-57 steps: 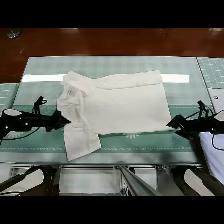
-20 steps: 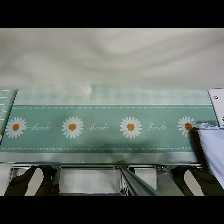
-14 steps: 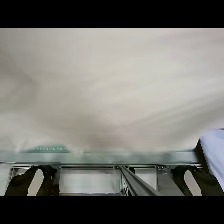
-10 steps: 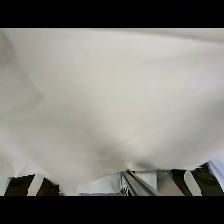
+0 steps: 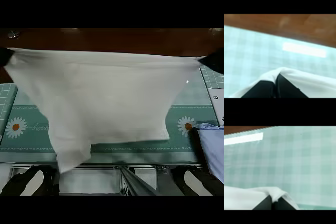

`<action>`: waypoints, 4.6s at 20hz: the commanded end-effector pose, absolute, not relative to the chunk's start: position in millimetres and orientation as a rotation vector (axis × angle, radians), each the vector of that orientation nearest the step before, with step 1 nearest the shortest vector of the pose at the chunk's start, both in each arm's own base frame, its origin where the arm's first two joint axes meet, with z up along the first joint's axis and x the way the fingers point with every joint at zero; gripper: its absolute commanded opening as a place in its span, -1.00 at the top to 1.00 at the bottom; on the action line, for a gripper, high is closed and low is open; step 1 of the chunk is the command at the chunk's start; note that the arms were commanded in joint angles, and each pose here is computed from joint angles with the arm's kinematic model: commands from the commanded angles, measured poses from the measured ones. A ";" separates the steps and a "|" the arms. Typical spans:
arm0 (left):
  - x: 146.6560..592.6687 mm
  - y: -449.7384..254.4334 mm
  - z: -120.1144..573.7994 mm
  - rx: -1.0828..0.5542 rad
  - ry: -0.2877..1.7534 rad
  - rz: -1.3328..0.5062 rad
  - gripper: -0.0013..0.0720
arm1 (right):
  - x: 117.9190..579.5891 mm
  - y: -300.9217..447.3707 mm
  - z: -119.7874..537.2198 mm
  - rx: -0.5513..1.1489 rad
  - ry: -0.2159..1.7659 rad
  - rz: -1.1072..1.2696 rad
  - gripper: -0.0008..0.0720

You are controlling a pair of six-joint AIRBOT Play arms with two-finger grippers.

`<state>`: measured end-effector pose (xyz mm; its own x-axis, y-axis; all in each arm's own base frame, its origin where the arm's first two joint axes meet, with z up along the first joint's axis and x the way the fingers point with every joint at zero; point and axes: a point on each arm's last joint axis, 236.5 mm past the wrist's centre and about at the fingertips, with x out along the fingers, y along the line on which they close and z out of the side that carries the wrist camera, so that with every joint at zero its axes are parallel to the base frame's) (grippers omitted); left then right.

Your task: Fold the shirts.

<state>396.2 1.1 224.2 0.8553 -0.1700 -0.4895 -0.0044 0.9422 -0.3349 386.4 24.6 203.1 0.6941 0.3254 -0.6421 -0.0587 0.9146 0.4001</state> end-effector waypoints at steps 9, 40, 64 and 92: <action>524.4 -4.9 41.1 -0.725 0.764 0.033 0.89 | 563.1 41.1 18.7 0.611 1.029 0.232 0.91; 316.1 51.0 -3.6 -0.663 1.426 -0.044 -0.95 | 395.1 -93.2 21.8 0.504 1.335 -0.096 -0.74; 237.6 -86.8 -78.9 -0.967 1.325 -0.363 0.89 | 264.5 -33.0 -61.9 0.828 1.305 -0.149 -0.74; 314.6 -35.4 -11.6 -0.879 1.114 -0.348 0.89 | 361.1 45.2 -47.4 0.821 1.342 0.156 0.91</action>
